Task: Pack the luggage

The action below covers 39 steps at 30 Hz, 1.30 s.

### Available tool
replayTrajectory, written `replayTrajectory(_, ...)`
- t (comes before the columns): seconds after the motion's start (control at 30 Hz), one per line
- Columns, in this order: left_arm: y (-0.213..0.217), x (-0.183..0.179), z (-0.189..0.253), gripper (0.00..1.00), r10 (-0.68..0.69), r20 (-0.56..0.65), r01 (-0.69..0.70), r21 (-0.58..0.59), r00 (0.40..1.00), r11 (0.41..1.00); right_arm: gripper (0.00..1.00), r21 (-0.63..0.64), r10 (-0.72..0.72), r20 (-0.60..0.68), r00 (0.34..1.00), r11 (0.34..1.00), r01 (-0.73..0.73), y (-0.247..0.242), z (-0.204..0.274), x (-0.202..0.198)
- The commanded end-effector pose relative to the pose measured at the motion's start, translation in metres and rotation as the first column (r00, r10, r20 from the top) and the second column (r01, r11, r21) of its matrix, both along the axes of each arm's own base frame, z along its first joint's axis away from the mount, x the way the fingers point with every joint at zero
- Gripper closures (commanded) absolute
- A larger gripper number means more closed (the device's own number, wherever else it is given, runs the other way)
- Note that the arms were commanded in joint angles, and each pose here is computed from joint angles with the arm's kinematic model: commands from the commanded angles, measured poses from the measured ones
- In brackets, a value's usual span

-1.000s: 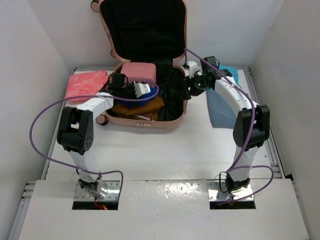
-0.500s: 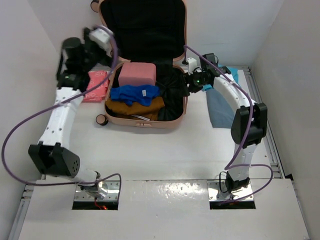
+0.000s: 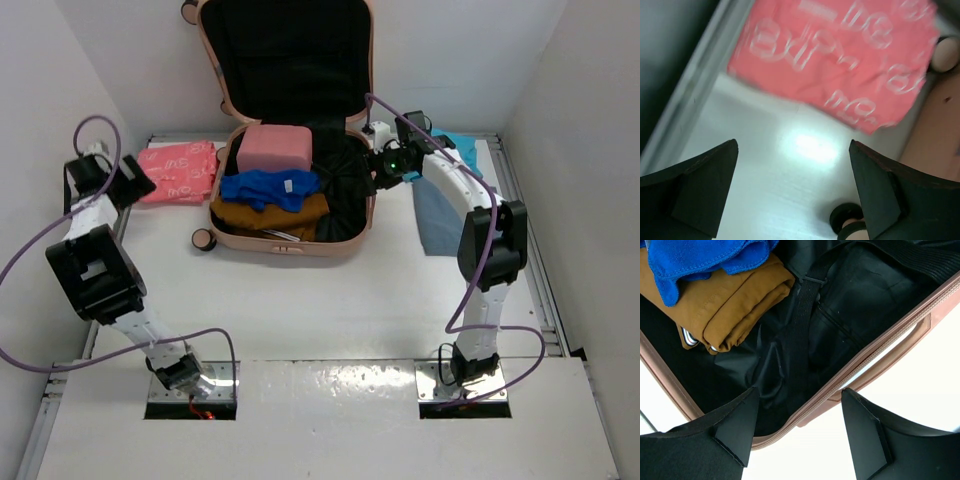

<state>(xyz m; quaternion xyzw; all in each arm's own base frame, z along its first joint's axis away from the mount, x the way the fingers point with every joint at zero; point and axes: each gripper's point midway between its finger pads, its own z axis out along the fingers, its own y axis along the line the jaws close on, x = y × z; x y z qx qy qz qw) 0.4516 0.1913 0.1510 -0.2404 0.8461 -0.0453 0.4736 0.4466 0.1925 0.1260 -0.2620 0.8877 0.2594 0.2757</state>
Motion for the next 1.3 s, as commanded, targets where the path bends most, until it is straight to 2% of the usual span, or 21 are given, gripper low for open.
replayTrajectory(0.0,-0.011,0.01,0.067,0.02,-0.007,0.236,-0.001,0.034,0.972,0.999,0.33,0.036,0.002,0.036,0.999,0.999,-0.003,0.007,0.014,0.006)
replayTrajectory(0.2,0.013,0.007,0.019,0.01,0.101,0.184,-0.115,0.068,0.978,0.991,0.33,0.05,0.013,0.011,1.0,0.999,-0.013,0.011,0.003,0.003)
replayTrajectory(0.27,0.02,0.014,0.013,0.01,0.139,0.187,-0.149,0.044,0.973,0.988,0.33,0.052,0.011,0.006,1.0,0.999,-0.012,0.01,0.0,0.004)
replayTrajectory(0.3,0.025,0.014,-0.007,0.01,0.175,0.149,-0.181,0.027,0.973,0.983,0.33,0.055,0.016,0.01,1.0,0.998,-0.017,0.012,0.0,0.005)
replayTrajectory(0.43,0.035,0.034,-0.018,0.01,0.216,0.146,-0.219,0.005,0.965,0.976,0.33,0.048,0.025,0.013,1.0,0.999,-0.025,0.011,-0.001,0.005)
replayTrajectory(0.6,0.02,0.055,-0.033,0.01,0.248,0.132,-0.241,-0.068,0.96,0.968,0.33,0.04,0.02,0.012,1.0,0.999,-0.021,0.006,-0.002,0.006)
replayTrajectory(0.67,0.017,0.065,-0.037,0.01,0.284,0.127,-0.27,-0.114,0.95,0.956,0.33,0.037,0.023,0.008,1.0,0.999,-0.023,0.006,-0.003,0.005)
replayTrajectory(0.77,0.009,0.076,-0.045,0.01,0.325,0.103,-0.313,-0.117,0.94,0.943,0.33,0.029,0.029,0.008,1.0,0.999,-0.029,0.006,-0.005,0.007)
replayTrajectory(0.8,0.005,0.081,-0.058,0.01,0.373,0.067,-0.362,-0.134,0.925,0.922,0.33,0.024,0.03,0.01,1.0,0.999,-0.03,0.006,-0.004,0.008)
replayTrajectory(0.97,-0.022,0.099,-0.076,0.01,0.39,0.034,-0.375,-0.202,0.92,0.905,0.33,0.014,0.035,0.0,0.999,0.999,-0.035,0.002,-0.007,0.014)
replayTrajectory(1.13,-0.036,0.095,-0.099,0.01,0.406,-0.028,-0.402,-0.218,0.913,0.889,0.33,-0.002,0.031,0.022,0.999,1.0,-0.031,-0.004,-0.002,0.02)
replayTrajectory(1.27,-0.037,0.085,-0.093,0.01,0.408,-0.041,-0.407,-0.203,0.912,0.891,0.33,-0.012,0.02,0.013,1.0,1.0,-0.019,-0.01,-0.005,0.02)
